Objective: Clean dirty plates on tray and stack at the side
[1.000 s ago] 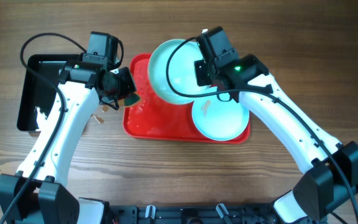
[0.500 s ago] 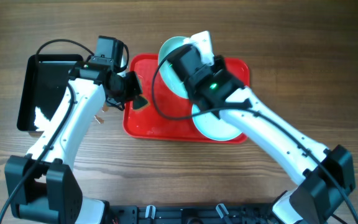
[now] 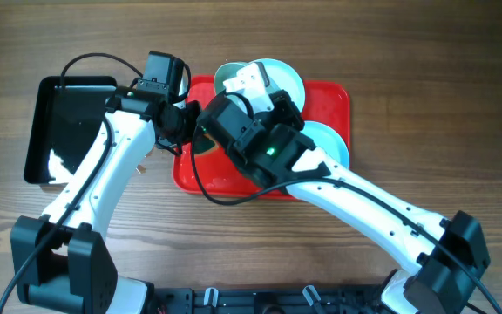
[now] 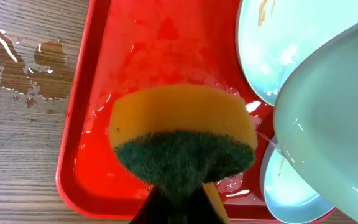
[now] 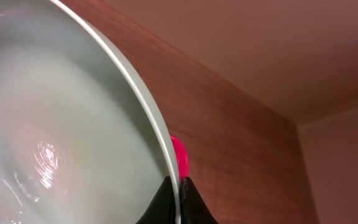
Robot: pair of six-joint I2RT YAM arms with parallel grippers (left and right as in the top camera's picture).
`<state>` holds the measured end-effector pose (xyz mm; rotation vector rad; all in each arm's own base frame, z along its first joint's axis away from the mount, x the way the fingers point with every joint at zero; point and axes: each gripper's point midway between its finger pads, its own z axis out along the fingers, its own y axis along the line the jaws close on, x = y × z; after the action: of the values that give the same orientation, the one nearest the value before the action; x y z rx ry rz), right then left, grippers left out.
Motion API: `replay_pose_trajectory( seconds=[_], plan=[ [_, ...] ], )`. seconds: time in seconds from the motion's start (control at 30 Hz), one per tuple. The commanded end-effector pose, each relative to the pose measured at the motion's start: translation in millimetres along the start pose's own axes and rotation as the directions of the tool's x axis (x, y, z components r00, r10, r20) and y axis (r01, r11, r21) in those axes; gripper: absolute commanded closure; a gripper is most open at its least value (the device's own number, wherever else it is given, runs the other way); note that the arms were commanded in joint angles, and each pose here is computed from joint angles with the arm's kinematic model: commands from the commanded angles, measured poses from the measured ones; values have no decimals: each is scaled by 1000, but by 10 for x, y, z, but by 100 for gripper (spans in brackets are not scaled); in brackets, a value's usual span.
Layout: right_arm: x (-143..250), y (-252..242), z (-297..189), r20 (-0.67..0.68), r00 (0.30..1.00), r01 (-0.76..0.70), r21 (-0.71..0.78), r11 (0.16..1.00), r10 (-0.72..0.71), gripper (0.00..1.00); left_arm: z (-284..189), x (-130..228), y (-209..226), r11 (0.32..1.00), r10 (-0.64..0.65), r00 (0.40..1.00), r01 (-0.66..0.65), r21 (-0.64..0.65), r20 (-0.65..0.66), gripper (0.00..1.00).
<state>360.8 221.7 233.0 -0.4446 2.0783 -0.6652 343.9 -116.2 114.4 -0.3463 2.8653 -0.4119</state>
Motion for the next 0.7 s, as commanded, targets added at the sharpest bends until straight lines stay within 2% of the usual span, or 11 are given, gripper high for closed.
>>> replay_pose_trajectory(
  seconds=[0.0, 0.67],
  plan=[
    [-105, -161, -68, 29, 999, -19, 49, 999, 17, 96, 29, 6, 28, 1000, 16, 1000, -16, -10, -4, 96],
    [-16, 10, -67, -7, 1000, -20, -50, 999, 19, 96, 263, 60, 107, 999, 1, 998, -4, -44, -67, 96]
  ],
)
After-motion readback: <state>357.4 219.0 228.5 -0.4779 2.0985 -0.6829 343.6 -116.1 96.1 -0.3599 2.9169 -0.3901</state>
